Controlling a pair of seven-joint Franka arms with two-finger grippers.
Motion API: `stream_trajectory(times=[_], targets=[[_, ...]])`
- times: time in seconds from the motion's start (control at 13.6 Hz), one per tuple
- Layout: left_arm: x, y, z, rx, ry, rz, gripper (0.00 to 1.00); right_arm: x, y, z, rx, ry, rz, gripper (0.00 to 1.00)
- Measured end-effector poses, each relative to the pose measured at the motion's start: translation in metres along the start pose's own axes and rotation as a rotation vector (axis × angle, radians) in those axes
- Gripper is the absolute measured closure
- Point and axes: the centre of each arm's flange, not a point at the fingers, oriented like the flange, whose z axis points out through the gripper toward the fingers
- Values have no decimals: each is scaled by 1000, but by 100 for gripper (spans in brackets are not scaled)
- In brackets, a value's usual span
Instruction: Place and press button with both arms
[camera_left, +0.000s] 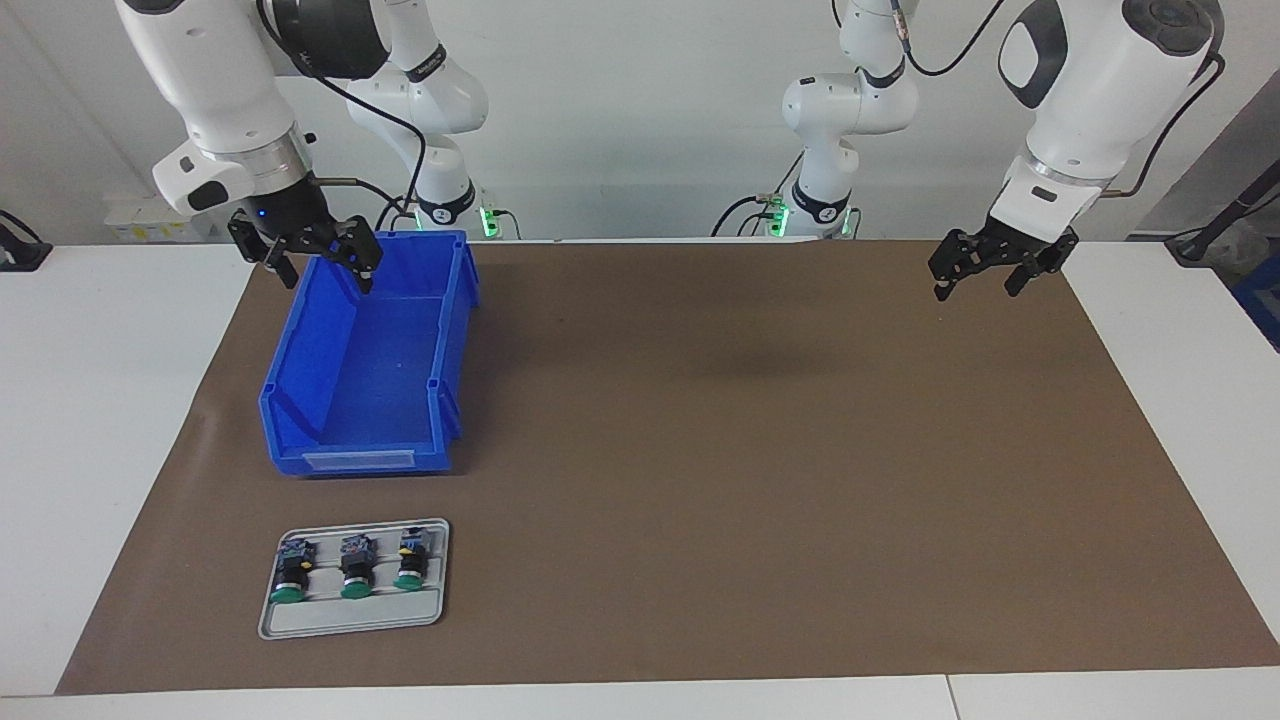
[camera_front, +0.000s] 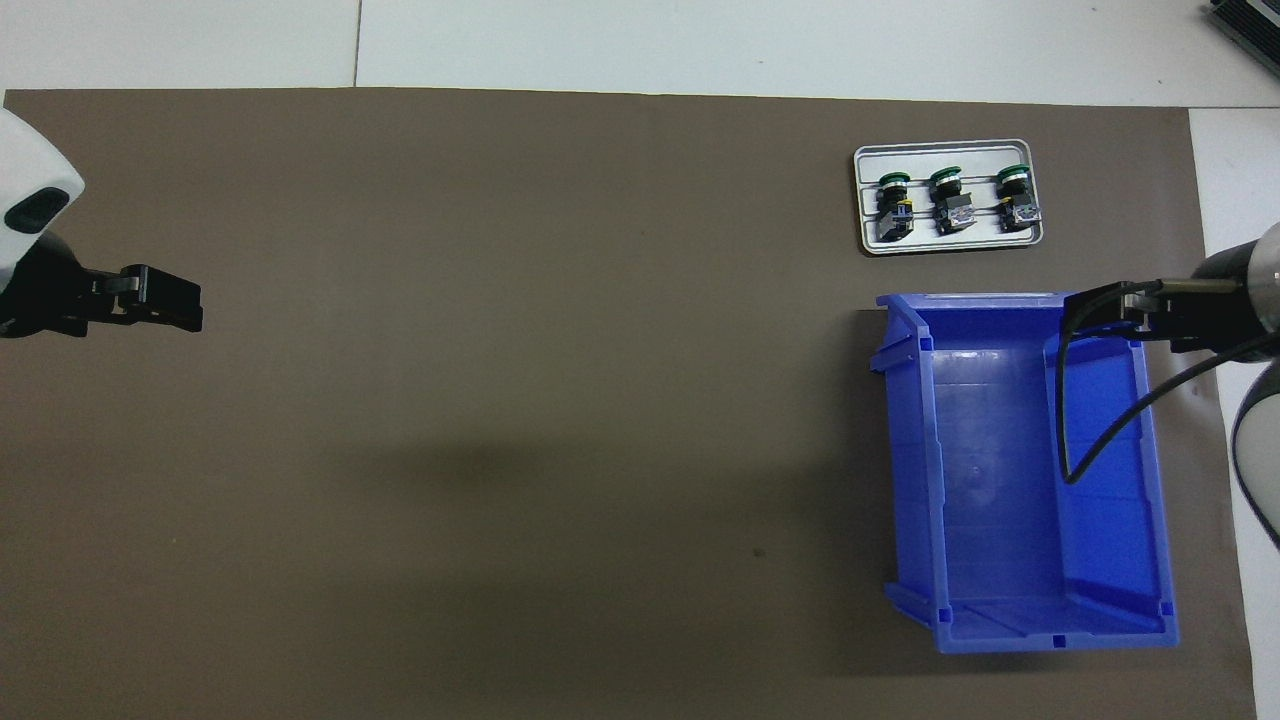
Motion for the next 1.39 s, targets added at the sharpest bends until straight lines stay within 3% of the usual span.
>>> stream_trajectory(times=[0.44,0.81,0.95,1.39], targets=[[0,0,0,0,0,0,0,35,8,19,11,61,-10,5],[0,0,0,0,0,0,0,111,4,92,25,78,-20,5],[0,0,0,0,0,0,0,140,4,118,32,114,-48,5],[0,0,0,0,0,0,0,181,5,205,36,167,-128,5]])
